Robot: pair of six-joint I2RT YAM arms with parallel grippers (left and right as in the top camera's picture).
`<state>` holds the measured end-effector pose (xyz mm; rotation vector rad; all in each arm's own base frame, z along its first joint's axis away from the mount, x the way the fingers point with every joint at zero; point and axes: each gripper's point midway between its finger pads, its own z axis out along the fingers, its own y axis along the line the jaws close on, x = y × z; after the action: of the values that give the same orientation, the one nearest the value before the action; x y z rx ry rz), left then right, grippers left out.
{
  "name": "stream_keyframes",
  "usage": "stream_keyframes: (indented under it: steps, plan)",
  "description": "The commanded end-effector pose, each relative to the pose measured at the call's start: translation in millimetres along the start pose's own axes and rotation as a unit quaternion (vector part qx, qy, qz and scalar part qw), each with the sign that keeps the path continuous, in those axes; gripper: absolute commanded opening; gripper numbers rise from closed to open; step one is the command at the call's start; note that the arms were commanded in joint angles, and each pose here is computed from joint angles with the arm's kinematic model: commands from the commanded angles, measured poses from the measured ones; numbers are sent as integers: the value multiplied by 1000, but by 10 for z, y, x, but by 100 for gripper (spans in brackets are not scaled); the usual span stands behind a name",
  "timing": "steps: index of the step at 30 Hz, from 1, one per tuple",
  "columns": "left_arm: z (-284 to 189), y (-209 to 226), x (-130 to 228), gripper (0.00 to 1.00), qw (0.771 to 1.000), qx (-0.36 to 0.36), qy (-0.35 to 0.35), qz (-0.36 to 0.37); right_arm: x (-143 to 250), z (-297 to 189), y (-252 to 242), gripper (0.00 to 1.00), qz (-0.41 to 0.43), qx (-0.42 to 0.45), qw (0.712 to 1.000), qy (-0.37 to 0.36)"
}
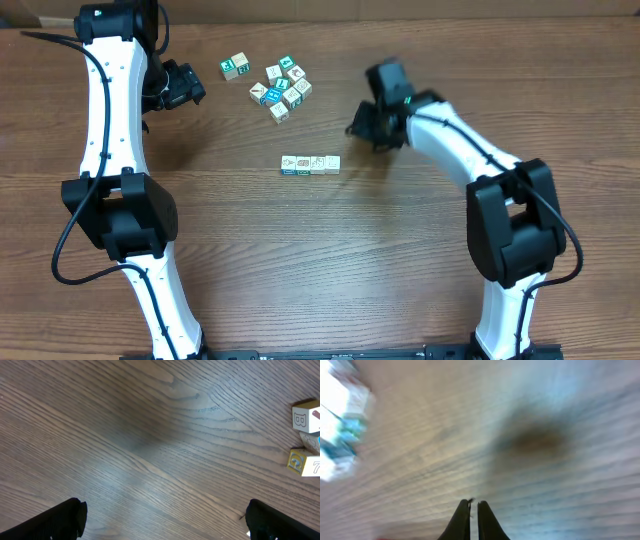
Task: Form a horizontal line
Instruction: 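Lift the right gripper and move it up toward the cluster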
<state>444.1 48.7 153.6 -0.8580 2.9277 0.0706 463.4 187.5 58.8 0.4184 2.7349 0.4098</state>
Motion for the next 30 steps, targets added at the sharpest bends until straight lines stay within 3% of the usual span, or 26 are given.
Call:
stream_keyframes:
  steps: [1, 5, 9, 18, 30]
  plan:
    - [-14, -32, 6, 100, 1000, 2, -2, 1, -586, -539, 305, 4, -19, -32, 997, -67]
    - [-14, -33, 7, 99, 1000, 2, -2, 2, -755, -921, 453, 4, -50, -38, 995, -81]
    - [-14, -33, 7, 99, 1000, 2, -2, 2, -611, -968, 463, 4, -82, -23, 995, -57]
    - [-14, -32, 6, 99, 1000, 2, -2, 1, -210, -354, 454, 4, -105, 12, 994, 14]
    - [-14, -32, 6, 100, 1000, 2, -2, 1, 197, 326, 530, 4, -153, 67, 985, 32]
